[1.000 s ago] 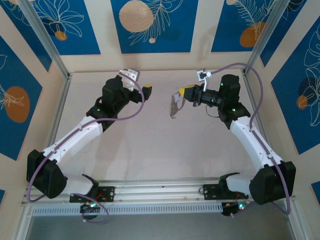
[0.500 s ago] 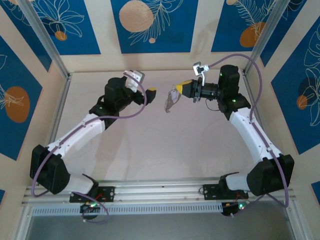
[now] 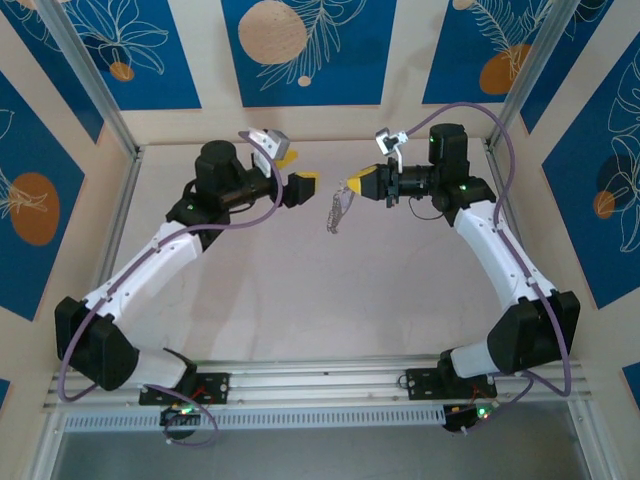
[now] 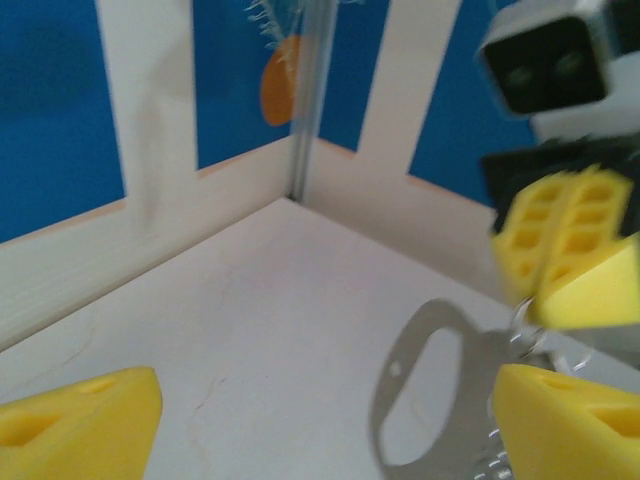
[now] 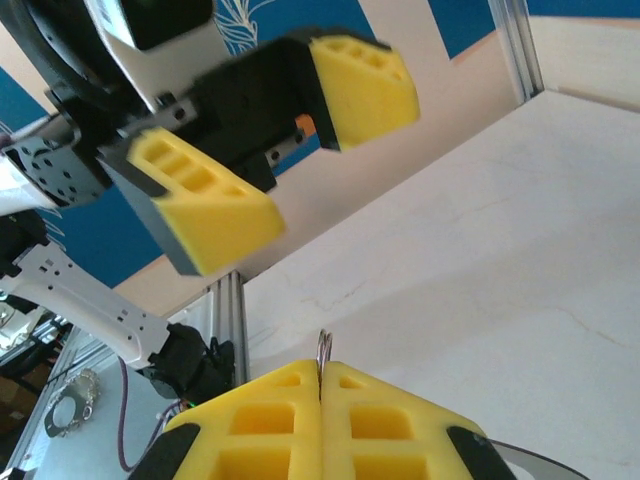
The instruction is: Put the keys on the keyring
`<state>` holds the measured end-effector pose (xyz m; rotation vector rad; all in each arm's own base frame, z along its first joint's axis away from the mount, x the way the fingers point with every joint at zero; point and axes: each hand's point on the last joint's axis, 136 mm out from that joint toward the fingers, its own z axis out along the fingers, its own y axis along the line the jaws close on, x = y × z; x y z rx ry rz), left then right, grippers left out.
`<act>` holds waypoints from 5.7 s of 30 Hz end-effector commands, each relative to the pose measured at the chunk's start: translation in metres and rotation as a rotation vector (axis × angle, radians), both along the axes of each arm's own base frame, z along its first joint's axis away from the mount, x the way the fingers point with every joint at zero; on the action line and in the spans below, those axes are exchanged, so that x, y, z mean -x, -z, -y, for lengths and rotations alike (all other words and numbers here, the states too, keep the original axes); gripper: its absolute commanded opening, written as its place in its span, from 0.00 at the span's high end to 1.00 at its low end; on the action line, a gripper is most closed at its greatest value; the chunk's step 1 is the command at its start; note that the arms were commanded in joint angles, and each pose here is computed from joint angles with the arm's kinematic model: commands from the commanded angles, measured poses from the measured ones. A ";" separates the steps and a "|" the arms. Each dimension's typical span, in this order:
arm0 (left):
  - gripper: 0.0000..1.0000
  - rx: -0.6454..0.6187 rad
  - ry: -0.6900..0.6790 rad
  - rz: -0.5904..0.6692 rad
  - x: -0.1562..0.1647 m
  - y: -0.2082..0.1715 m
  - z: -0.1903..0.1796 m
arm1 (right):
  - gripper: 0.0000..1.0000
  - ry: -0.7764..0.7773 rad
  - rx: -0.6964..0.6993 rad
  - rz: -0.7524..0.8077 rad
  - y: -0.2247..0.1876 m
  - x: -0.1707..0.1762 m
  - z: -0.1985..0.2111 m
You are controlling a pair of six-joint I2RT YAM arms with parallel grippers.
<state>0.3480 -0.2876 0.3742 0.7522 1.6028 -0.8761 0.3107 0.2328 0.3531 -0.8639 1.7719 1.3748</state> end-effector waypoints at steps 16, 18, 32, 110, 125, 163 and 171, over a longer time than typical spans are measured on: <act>0.46 0.134 0.443 -0.128 0.025 -0.013 0.029 | 1.00 -0.101 -0.034 0.014 -0.011 0.012 -0.001; 0.48 0.149 0.480 -0.140 0.027 -0.015 0.030 | 1.00 -0.108 -0.040 0.015 -0.013 0.012 -0.001; 0.58 0.157 0.546 -0.191 0.032 -0.012 0.033 | 1.00 -0.135 -0.054 0.027 -0.017 0.012 -0.014; 1.00 0.219 0.352 -0.051 0.031 -0.019 0.014 | 0.59 -0.035 -0.090 0.040 -0.034 -0.017 -0.030; 1.00 0.399 0.357 -0.006 0.038 -0.058 0.007 | 0.55 0.295 -0.188 0.002 -0.015 -0.021 -0.009; 1.00 0.388 0.384 -0.046 0.040 -0.043 0.023 | 0.58 0.313 -0.268 0.099 -0.055 -0.001 -0.024; 1.00 0.386 0.391 -0.041 0.042 -0.044 0.025 | 0.58 0.388 -0.277 0.108 -0.061 0.001 -0.006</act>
